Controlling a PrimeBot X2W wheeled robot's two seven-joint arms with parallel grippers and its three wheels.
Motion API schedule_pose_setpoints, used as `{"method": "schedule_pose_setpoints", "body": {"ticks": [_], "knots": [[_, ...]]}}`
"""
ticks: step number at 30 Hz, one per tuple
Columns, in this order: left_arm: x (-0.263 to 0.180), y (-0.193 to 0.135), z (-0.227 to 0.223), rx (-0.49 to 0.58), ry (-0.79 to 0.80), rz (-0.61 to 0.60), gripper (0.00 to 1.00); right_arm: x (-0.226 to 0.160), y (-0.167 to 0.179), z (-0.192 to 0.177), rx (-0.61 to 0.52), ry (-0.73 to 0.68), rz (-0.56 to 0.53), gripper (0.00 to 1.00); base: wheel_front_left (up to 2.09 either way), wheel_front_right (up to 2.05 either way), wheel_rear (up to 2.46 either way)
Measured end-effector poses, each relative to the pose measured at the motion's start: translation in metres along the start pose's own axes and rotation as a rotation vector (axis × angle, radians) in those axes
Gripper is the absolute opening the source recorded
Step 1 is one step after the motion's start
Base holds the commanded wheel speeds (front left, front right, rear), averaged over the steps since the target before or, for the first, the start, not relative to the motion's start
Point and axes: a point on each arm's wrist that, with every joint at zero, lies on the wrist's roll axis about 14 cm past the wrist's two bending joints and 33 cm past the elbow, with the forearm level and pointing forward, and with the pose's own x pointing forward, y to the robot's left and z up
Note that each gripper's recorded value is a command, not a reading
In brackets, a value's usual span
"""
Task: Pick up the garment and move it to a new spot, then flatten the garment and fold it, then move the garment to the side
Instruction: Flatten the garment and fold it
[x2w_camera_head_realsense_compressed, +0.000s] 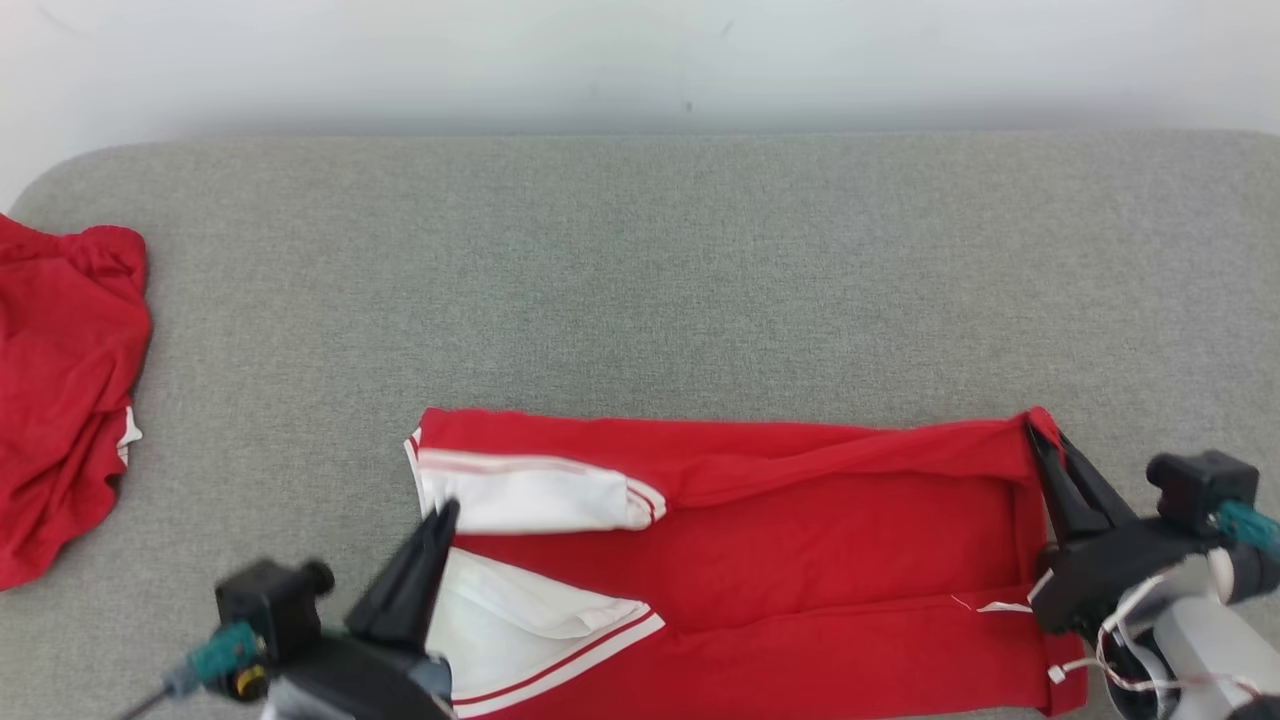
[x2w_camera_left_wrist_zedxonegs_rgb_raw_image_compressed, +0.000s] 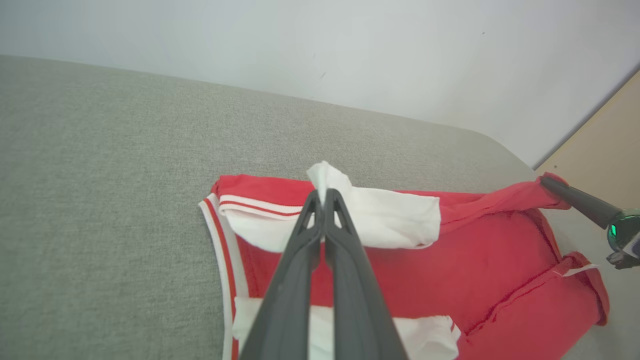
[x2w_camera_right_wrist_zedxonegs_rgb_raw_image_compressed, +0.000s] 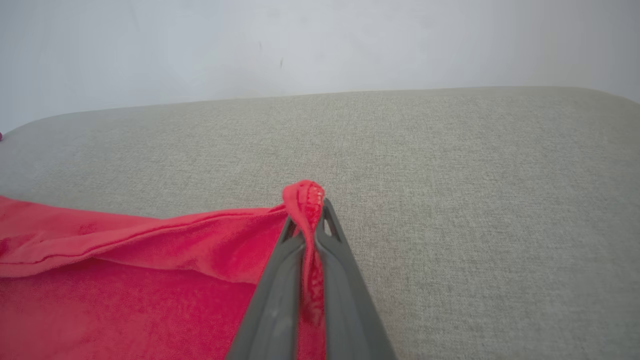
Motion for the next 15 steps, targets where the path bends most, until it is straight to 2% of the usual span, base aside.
{"method": "schedule_pose_setpoints", "body": {"ticks": [8, 9, 10, 11, 12, 15], "knots": [[-0.023, -0.001, -0.024, -0.055, 0.024, 0.048, 0.00, -0.028, -0.004, -0.013, 0.041, -0.011, -0.038, 0.00, 0.00, 0.00, 0.00], [-0.025, 0.001, -0.028, -0.058, 0.030, 0.057, 0.00, -0.032, -0.003, -0.019, 0.053, 0.005, -0.041, 0.29, 0.00, 0.00, 0.00], [-0.027, 0.003, -0.030, -0.052, 0.034, 0.070, 0.00, -0.036, 0.000, -0.023, 0.061, 0.016, -0.038, 0.66, 0.00, 0.00, 0.00], [-0.028, 0.006, -0.031, -0.040, 0.032, 0.082, 0.49, -0.039, 0.003, -0.025, 0.069, 0.018, -0.034, 1.00, 0.00, 0.00, 0.00], [-0.028, 0.009, -0.030, -0.038, 0.025, 0.093, 1.00, -0.041, 0.005, -0.025, 0.073, 0.016, -0.029, 1.00, 0.00, 0.00, 0.00], [-0.029, 0.014, -0.025, -0.056, -0.009, 0.131, 1.00, -0.046, 0.006, -0.019, 0.086, -0.011, -0.030, 1.00, 0.00, 0.00, 0.00]]}}
